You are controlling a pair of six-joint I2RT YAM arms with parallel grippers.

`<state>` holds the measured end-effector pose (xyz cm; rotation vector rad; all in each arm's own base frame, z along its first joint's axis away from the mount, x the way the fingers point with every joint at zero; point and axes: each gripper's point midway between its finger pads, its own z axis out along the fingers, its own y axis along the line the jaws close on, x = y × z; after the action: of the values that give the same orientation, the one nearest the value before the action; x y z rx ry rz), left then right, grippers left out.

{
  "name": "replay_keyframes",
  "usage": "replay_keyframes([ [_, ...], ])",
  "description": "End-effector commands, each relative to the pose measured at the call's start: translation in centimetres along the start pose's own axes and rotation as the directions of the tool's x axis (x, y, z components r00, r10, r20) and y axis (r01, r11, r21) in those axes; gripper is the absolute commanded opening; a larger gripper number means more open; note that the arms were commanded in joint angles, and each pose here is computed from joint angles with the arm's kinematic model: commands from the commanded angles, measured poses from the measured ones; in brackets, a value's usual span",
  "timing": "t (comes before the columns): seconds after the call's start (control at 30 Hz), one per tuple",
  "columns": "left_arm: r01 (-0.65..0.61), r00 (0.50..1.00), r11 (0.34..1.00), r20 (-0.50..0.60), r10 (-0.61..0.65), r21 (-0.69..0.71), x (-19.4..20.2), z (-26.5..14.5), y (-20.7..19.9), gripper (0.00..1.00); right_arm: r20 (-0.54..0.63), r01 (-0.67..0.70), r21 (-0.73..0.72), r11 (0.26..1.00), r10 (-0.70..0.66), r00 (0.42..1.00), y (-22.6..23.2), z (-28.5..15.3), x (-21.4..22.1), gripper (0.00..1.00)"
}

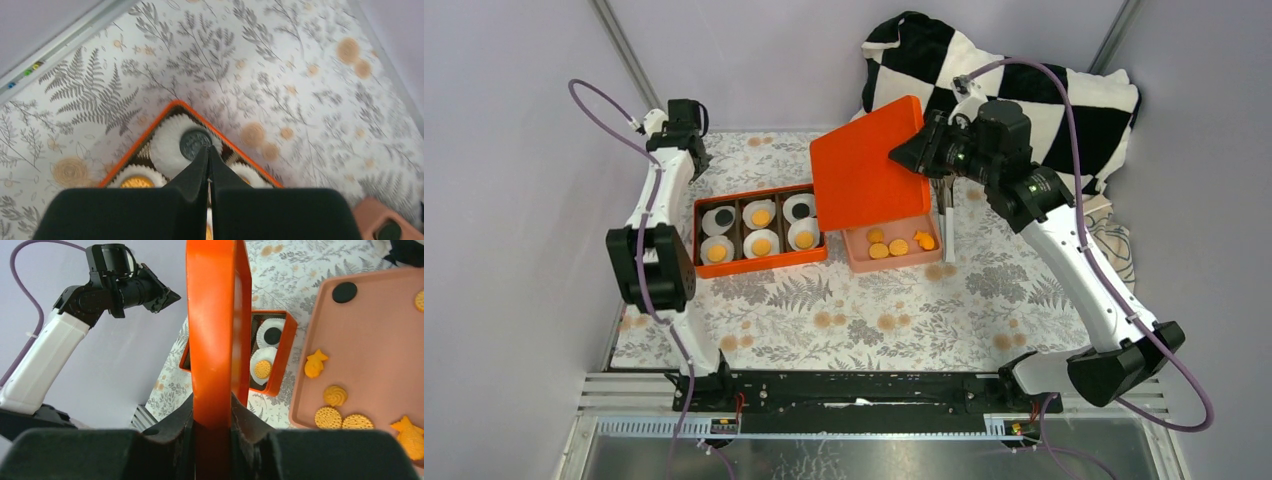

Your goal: Pack the cookies

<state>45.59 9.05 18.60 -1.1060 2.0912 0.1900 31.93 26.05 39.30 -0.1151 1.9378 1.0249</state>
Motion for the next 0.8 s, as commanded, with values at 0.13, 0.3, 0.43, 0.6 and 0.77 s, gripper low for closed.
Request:
replay_keyframes([
  [0.13,-0.102,0.994,0.962,-0.065,0.088,-0.254,1.2,7.2,3.3,0.00,0.071,0.040,-0.215,0.976,-0.026,0.997,2.2,-0.2,-2.7,0.00],
  [0.3,-0.082,0.995,0.923,-0.082,0.055,-0.376,3.3,8.2,6.9,0.00,0.029,0.028,-0.214,0.976,-0.023,0.999,1.0,1.0,-1.6,0.00],
  [0.43,-0.069,0.997,0.875,-0.073,0.038,-0.480,4.1,9.0,10.3,0.00,0.023,0.040,-0.194,0.980,-0.037,0.999,-0.2,1.2,-1.3,0.00],
  [0.6,-0.031,0.998,0.858,-0.059,0.000,-0.513,3.8,9.3,12.4,0.00,0.009,0.034,-0.172,0.985,-0.033,0.999,-1.2,1.4,-0.6,0.00],
  [0.77,-0.049,0.996,0.853,-0.090,0.003,-0.520,5.2,9.9,13.1,0.00,-0.006,0.024,-0.166,0.986,-0.026,1.000,-1.6,1.7,-0.3,0.00],
])
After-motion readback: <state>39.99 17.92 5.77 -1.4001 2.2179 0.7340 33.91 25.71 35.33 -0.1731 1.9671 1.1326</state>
